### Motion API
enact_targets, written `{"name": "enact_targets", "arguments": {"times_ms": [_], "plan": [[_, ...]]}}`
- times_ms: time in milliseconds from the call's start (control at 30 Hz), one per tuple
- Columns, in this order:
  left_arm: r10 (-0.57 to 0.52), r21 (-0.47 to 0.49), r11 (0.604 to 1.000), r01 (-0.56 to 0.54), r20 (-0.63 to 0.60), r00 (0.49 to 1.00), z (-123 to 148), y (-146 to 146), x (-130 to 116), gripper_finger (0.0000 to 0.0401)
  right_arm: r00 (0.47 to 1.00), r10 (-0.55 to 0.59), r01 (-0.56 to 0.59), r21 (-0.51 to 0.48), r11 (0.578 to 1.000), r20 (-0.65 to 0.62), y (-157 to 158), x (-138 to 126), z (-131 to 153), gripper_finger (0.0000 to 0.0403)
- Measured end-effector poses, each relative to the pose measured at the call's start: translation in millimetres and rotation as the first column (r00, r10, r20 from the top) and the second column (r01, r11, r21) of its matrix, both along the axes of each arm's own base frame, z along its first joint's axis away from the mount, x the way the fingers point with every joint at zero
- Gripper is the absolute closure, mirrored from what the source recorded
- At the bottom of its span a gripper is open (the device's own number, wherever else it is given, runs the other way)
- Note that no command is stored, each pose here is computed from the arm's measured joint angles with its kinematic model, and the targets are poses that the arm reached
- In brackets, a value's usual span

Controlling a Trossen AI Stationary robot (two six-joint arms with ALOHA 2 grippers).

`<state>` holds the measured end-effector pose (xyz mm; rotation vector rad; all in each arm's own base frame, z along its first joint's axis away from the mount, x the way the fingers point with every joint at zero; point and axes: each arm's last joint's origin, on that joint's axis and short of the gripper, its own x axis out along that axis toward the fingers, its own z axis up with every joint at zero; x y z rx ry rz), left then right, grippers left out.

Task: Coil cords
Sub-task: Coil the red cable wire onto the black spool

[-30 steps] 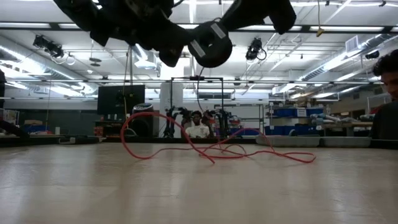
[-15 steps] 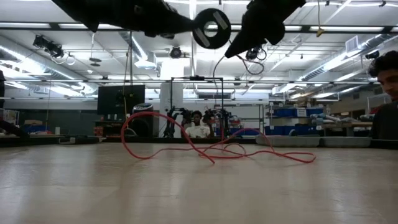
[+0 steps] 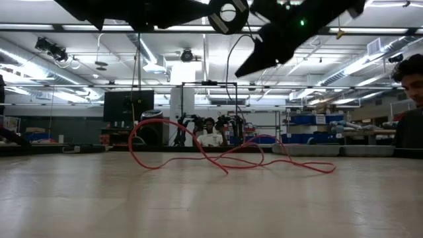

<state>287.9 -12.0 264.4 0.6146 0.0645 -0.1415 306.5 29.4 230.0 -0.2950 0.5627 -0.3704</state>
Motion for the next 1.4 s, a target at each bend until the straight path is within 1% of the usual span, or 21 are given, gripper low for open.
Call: {"name": "enact_targets", "arguments": {"times_ms": [67, 133, 267, 367, 467, 600, 767, 900, 967, 1033, 1133, 1300, 1400], "plan": [[-0.019, -0.002, 1.0, 0.019, 0.012, 1.0, 1.1, -0.8, 0.1, 0.0401, 1.0, -0.002, 0.002, 0.012, 1.0, 0.015, -8.3, -5.1, -10.5, 0.0308], [-0.069, -0.007, 0.998, 0.069, 0.054, 0.996, 4.3, -2.3, 0.0, 0.0401, 1.0, 0.01, -0.011, 0.038, 0.999, 0.029, -16.1, -10.4, -20.6, 0.0309], [-0.156, -0.026, 0.986, 0.162, 0.145, 0.977, 6.8, -3.6, -3.1, 0.0401, 0.99, 0.075, -0.089, 0.119, 0.989, 0.116, -29.3, -17.0, -33.7, 0.0309], [-0.17, -0.049, 0.982, 0.181, 0.178, 0.969, -0.1, -0.1, -7.7, 0.0401, 0.978, 0.128, -0.156, 0.164, 0.974, 0.165, -36.0, -21.6, -38.3, 0.031], [-0.151, -0.059, 0.985, 0.165, 0.193, 0.97, -7.3, 4.8, -11.9, 0.0401, 0.963, 0.192, -0.23, 0.207, 0.951, 0.189, -40.5, -24.0, -42.0, 0.031], [-0.127, -0.063, 0.988, 0.14, 0.183, 0.975, -17.0, 11.5, -16.2, 0.0401, 0.95, 0.25, -0.292, 0.253, 0.922, 0.187, -45.1, -26.6, -46.4, 0.0311], [-0.083, -0.113, 0.988, 0.103, 0.173, 0.981, -27.6, 22.0, -22.3, 0.0401, 0.945, 0.253, -0.306, 0.29, 0.907, 0.207, -51.5, -29.5, -49.6, 0.0311], [-0.057, -0.119, 0.99, 0.079, 0.175, 0.983, -34.6, 28.1, -27.2, 0.0401, 0.937, 0.242, -0.317, 0.317, 0.894, 0.254, -57.3, -33.5, -52.0, 0.0311], [-0.05, -0.122, 0.99, 0.071, 0.169, 0.984, -37.0, 30.0, -28.4, 0.0401, 0.923, 0.251, -0.342, 0.327, 0.881, 0.292, -59.6, -35.8, -51.9, 0.0311], [-0.043, -0.128, 0.99, 0.065, 0.173, 0.984, -37.9, 31.7, -29.6, 0.0401, 0.905, 0.262, -0.378, 0.353, 0.856, 0.335, -62.5, -38.4, -52.5, 0.0311], [-0.036, -0.142, 0.988, 0.061, 0.173, 0.984, -37.9, 33.1, -29.8, 0.0401, 0.858, 0.267, -0.438, 0.355, 0.826, 0.438, -64.8, -38.8, -48.6, 0.0311], [-0.027, -0.139, 0.989, 0.054, 0.188, 0.982, -36.5, 33.3, -29.9, 0.0401, 0.761, 0.254, -0.504, 0.298, 0.811, 0.597, -61.1, -39.6, -33.6, 0.0311], [-0.022, -0.137, 0.989, 0.051, 0.201, 0.979, -35.2, 33.4, -30.0, 0.0401, 0.757, 0.223, -0.487, 0.303, 0.819, 0.614, -58.3, -36.6, -29.2, 0.0311]]}}
